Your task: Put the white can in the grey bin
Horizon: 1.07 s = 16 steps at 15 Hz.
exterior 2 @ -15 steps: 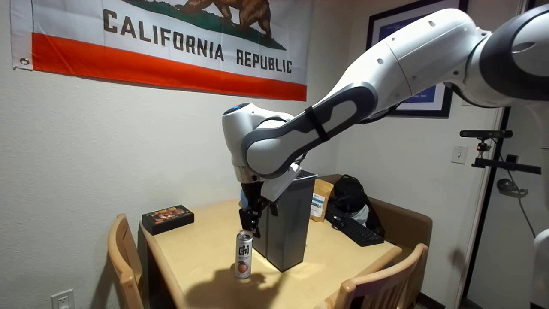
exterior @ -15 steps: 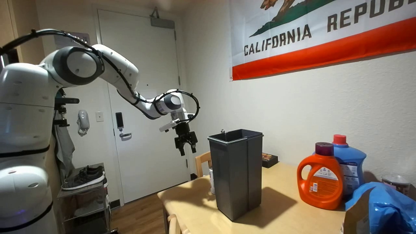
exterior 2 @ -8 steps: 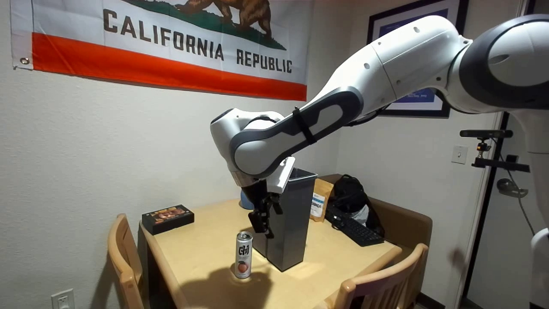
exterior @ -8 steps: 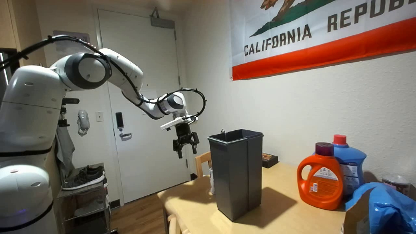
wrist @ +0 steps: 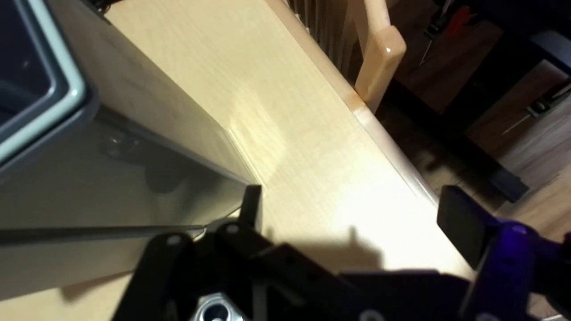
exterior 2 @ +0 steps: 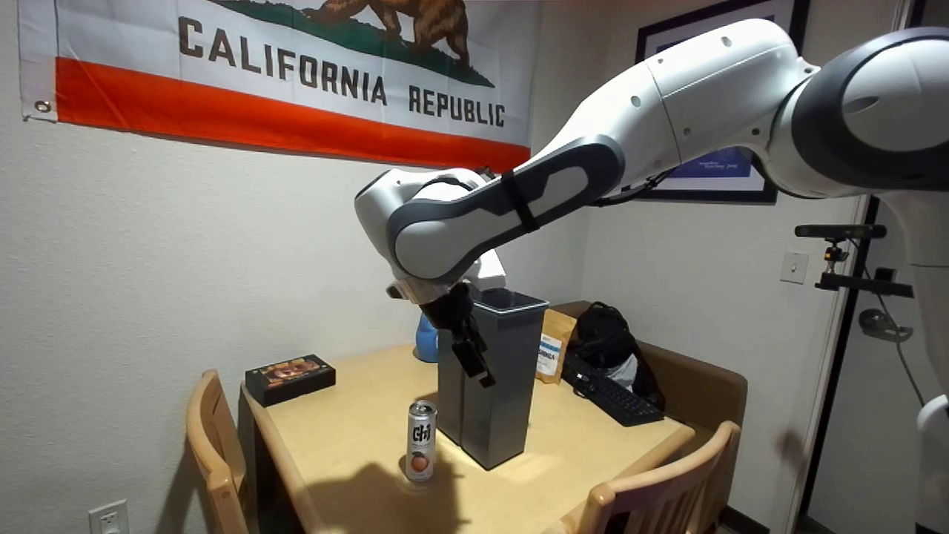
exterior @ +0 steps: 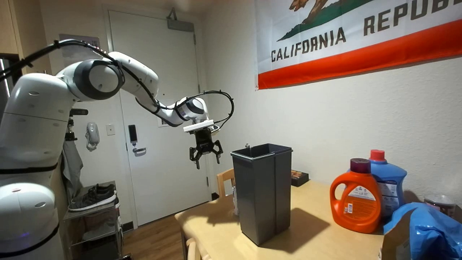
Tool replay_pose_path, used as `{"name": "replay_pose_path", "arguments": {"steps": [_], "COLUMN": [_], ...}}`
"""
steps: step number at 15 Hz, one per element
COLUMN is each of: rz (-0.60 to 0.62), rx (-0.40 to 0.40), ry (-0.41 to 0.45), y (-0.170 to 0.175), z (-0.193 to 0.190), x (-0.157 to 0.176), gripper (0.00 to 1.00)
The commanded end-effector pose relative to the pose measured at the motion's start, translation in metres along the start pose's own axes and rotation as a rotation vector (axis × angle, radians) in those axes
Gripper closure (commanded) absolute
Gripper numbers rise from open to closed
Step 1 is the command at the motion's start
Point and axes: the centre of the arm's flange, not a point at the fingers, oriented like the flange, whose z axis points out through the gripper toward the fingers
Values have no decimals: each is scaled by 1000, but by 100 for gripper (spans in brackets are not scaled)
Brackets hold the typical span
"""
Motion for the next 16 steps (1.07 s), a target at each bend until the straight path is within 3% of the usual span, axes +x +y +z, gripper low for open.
{"name": "replay_pose_path", "arguments": {"steps": [1,2,3,7,8,12,16], "rz": [-202,-260,-171,-180,-197,-342,-337], "rx": [4,3,-5,-4,6,111,238], "ry": [19,23,15,14,46,200,248], "y": [1,1,-3,-3,-5,11,43], "z": [-15,-16,-8,-7,-7,-9,3], "x": [-1,-1,2,4,4,21,32], "gripper": [0,0,0,0,0,0,0]}}
